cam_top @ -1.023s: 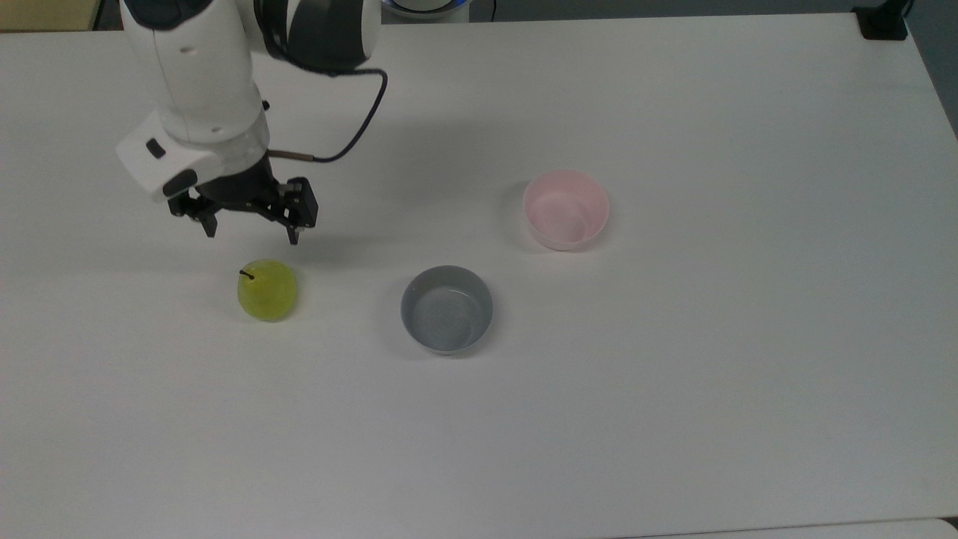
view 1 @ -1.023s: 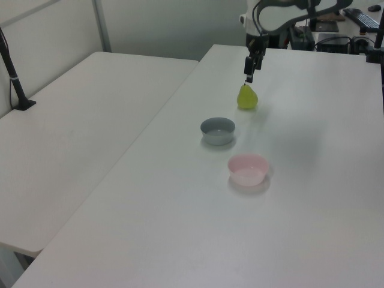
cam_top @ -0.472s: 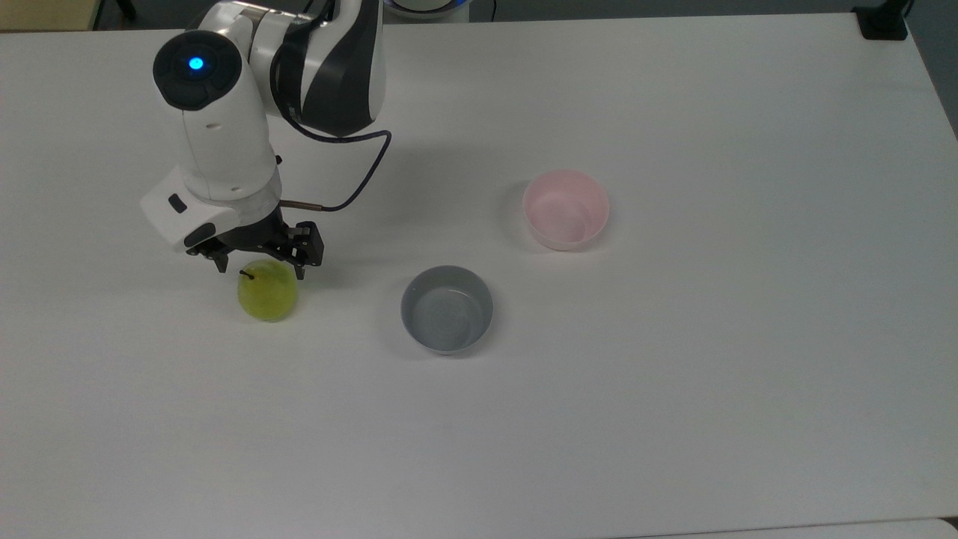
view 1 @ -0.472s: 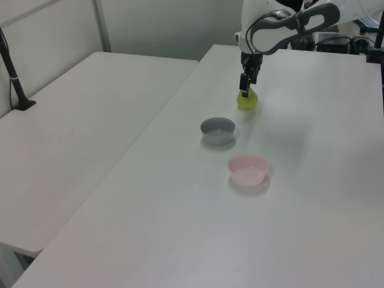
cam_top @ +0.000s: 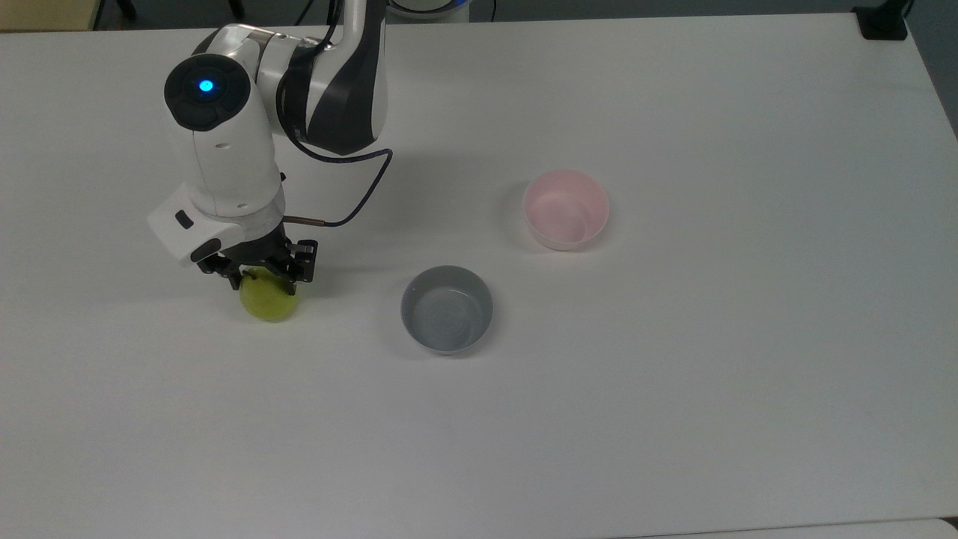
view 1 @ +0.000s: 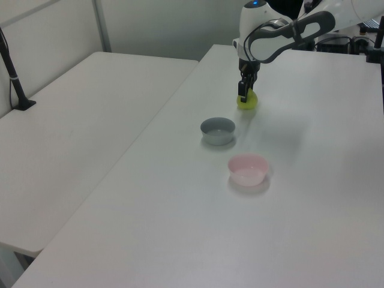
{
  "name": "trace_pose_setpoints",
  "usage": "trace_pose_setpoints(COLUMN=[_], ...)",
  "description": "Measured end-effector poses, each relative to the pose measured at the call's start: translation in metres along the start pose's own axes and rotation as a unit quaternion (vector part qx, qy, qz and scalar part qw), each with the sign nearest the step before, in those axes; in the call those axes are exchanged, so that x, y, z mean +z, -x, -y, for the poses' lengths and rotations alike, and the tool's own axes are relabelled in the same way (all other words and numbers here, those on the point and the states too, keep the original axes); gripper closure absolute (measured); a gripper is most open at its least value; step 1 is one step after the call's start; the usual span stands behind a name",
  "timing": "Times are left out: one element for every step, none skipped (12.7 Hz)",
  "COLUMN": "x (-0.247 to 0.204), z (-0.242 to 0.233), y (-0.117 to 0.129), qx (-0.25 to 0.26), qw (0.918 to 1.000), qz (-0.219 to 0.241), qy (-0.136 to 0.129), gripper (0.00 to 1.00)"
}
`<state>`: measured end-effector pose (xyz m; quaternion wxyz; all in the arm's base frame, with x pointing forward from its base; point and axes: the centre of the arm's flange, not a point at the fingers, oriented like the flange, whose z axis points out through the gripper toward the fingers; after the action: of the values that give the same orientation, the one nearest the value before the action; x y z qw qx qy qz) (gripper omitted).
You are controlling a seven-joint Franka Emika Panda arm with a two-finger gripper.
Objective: Place the pear in the bowl
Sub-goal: 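Lower the gripper around the pear and close on it, then lift the grasped pear up off the table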
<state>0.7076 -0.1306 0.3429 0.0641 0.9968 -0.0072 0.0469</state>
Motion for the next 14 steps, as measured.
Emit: trace_pose_setpoints(x=[-0.002, -0.002, -0.002, -0.004, -0.010, -0.023, -0.038, -0.058, -0.083, -0.109, -0.134, -0.161, -0.186, -0.211], z=[0.000, 0.000, 0.000, 0.000, -0.002, -0.004, -0.006, -0.007, -0.009, -0.011, -0.012, -0.013, -0.012, -0.007], y=[-0.001, -0.001, -0.001, -0.002, -0.003, -0.004, -0.002, 0.002, 0.007, 0.013, 0.020, 0.028, 0.037, 0.047], qx=[0.000, 0.000, 0.000, 0.000, 0.001, 0.002, 0.004, 0.006, 0.007, 0.008, 0.010, 0.010, 0.009, 0.006], qw=[1.0000, 1.0000, 1.0000, 1.0000, 1.0000, 0.9999, 0.9999, 0.9999, 0.9999, 0.9999, 0.9999, 0.9998, 0.9997, 0.9996], qz=[-0.002, -0.002, -0.003, -0.004, -0.009, -0.016, -0.015, -0.008, -0.005, -0.003, -0.003, -0.004, -0.003, -0.001], qy=[0.000, 0.000, 0.000, 0.001, 0.001, 0.002, 0.000, -0.003, -0.007, -0.010, -0.013, -0.017, -0.022, -0.027], gripper=[0.40, 0.40, 0.40, 0.40, 0.40, 0.40, 0.40, 0.40, 0.40, 0.40, 0.40, 0.40, 0.40, 0.40])
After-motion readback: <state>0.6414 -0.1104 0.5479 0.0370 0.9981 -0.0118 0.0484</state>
